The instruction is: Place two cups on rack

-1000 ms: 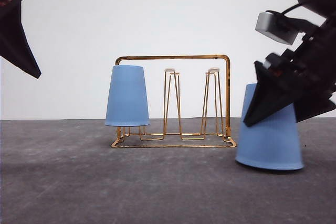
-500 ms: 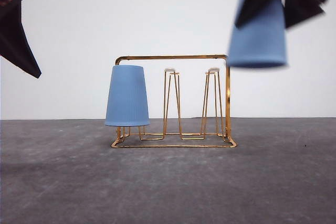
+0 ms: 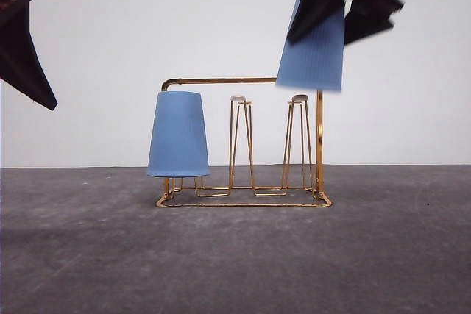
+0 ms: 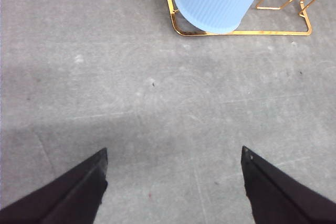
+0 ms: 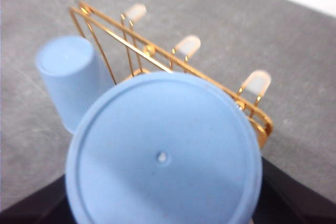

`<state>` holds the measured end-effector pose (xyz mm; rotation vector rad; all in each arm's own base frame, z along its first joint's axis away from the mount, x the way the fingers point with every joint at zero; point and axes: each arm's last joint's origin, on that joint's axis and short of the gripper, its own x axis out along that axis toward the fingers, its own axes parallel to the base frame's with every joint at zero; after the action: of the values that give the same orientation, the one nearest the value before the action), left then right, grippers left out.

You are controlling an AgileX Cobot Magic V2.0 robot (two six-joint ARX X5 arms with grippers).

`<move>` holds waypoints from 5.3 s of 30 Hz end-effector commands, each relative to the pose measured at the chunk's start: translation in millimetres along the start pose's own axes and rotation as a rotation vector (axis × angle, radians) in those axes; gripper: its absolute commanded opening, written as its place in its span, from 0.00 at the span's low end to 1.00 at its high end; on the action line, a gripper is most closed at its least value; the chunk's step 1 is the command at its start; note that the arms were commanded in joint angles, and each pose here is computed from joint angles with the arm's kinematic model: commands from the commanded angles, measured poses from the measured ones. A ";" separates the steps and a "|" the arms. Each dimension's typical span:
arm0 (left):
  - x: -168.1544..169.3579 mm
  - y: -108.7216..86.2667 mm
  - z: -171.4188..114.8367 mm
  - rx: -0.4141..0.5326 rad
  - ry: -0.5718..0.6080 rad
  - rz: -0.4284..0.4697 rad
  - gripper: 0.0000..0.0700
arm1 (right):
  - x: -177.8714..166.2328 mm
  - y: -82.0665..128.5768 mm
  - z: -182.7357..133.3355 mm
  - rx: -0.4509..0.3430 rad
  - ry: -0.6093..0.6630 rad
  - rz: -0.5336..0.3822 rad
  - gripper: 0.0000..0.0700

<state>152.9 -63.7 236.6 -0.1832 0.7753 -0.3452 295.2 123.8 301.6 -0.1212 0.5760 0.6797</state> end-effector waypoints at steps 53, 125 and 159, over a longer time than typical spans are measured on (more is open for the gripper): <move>0.1 0.0 -2.4 -0.005 0.041 0.005 0.66 | -76.1 41.6 -139.3 0.260 -0.098 -0.010 0.76; -7.3 66.6 -94.7 0.123 -0.668 0.294 0.00 | -73.4 40.3 -146.9 0.286 -0.096 -0.039 0.04; -7.4 66.5 -94.5 0.124 -0.671 0.294 0.00 | -113.7 15.6 -255.0 0.268 -0.448 -0.649 0.04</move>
<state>95.7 -2.4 159.8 -0.0493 0.1081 -0.0393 95.6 -1.2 152.1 0.0872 0.1566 -0.0137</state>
